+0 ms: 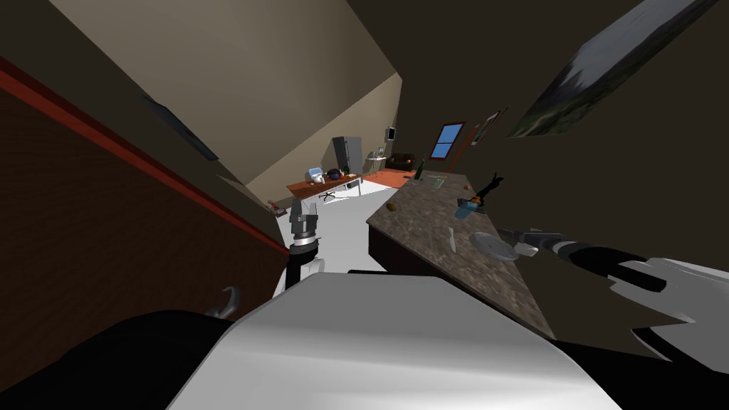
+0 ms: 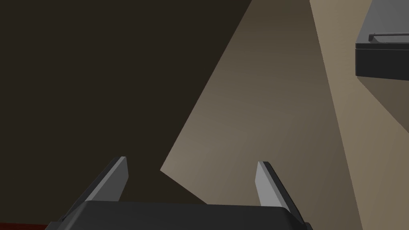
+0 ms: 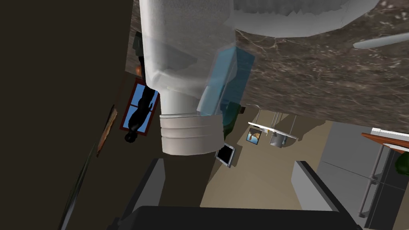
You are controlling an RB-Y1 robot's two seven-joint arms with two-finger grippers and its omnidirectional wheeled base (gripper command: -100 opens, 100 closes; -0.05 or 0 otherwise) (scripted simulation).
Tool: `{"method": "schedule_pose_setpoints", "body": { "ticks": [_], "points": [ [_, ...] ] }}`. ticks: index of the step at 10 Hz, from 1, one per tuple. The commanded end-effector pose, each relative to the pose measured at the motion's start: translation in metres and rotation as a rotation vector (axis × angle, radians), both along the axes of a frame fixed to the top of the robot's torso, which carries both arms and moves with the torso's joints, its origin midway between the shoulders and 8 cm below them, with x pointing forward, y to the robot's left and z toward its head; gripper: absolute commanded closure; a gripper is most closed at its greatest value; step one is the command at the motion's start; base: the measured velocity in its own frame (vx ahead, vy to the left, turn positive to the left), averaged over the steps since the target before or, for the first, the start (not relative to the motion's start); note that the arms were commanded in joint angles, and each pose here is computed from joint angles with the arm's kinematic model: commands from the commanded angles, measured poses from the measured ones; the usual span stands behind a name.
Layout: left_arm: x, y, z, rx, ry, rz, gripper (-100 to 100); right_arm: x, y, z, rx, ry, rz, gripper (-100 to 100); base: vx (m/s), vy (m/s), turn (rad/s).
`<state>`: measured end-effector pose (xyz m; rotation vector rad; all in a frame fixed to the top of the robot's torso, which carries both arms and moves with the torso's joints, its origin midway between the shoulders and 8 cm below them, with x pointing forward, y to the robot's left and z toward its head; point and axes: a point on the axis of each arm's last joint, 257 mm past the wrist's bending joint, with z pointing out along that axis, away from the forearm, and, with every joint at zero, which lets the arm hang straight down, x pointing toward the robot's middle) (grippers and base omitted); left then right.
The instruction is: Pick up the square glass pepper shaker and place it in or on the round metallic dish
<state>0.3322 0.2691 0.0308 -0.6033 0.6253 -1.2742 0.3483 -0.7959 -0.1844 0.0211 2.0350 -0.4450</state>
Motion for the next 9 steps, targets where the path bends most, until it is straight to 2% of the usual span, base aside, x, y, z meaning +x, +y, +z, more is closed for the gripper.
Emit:
{"method": "schedule_pose_setpoints", "body": {
  "ticks": [1, 2, 5, 7, 8, 9],
  "points": [
    [0.0, 0.0, 0.0, 0.0, 0.0, 0.0, 0, 0.0, 0.003, -0.002, 0.002, 0.002, 0.005, -100, 0.009, 0.012, 0.0],
    [0.0, 0.0, 0.0, 0.0, 0.0, 0.0, 0, 0.001, 0.004, -0.002, 0.003, 0.002, 0.008, -100, 0.0, 0.0, 0.0],
    [0.0, 0.0, 0.0, 0.0, 0.0, 0.0, 0, -0.002, -0.006, 0.034, -0.007, -0.003, 0.017, -100, 0.018, 0.024, 0.007],
    [0.0, 0.0, 0.0, 0.0, 0.0, 0.0, 0, -0.002, -0.007, 0.042, -0.009, -0.004, 0.019, -100, 0.025, 0.033, -0.013],
    [0.0, 0.0, 0.0, 0.0, 0.0, 0.0, 0, -0.003, -0.01, 0.056, -0.012, -0.005, 0.022, -100, 0.018, 0.024, 0.025],
    [0.0, 0.0, 0.0, 0.0, 0.0, 0.0, 0, -0.004, -0.01, 0.05, -0.013, -0.004, 0.02, -100, 0.008, 0.008, 0.008]
  ]
}}
